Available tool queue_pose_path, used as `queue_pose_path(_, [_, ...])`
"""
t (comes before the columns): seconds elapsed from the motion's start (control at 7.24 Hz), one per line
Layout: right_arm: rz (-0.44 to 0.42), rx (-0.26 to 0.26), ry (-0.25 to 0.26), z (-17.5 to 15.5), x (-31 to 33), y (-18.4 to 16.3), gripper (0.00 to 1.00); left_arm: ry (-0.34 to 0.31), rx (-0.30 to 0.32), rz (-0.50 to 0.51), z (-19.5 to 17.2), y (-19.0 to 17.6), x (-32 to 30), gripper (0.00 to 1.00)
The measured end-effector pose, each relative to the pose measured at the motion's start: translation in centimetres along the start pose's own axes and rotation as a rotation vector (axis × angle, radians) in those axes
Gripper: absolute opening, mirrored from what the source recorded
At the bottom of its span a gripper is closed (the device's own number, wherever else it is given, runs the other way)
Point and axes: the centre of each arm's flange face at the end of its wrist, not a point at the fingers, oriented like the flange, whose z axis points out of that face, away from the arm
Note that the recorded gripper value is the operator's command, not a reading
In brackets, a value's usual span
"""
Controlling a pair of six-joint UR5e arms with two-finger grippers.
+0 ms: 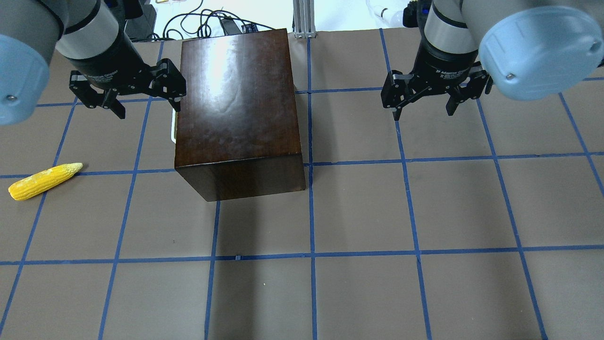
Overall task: Open drawer and put corn inside
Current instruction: 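Lower the left gripper beside the white drawer handle of the wooden cabinet, then move the left gripper down onto the white drawer handle and grip it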
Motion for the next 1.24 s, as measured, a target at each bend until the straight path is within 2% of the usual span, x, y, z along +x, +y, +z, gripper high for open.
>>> queue_pose_path(0.41, [0.000, 0.000, 0.000, 0.0, 0.0, 0.0, 1.00, 0.024, 0.002, 0.076, 0.2, -1.6, -0.9, 1.00])
queue_pose_path(0.69, [0.000, 0.000, 0.000, 0.0, 0.0, 0.0, 1.00, 0.109, -0.016, 0.052, 1.8, -4.8, -5.5, 1.00])
queue_pose_path(0.83, [0.000, 0.000, 0.000, 0.0, 0.0, 0.0, 1.00, 0.146, -0.032, 0.066, 3.4, -6.3, -7.5, 1.00])
queue_pose_path(1.24, [0.000, 0.000, 0.000, 0.0, 0.0, 0.0, 1.00, 0.191, -0.054, 0.099, 10.6, -10.8, -10.9, 1.00])
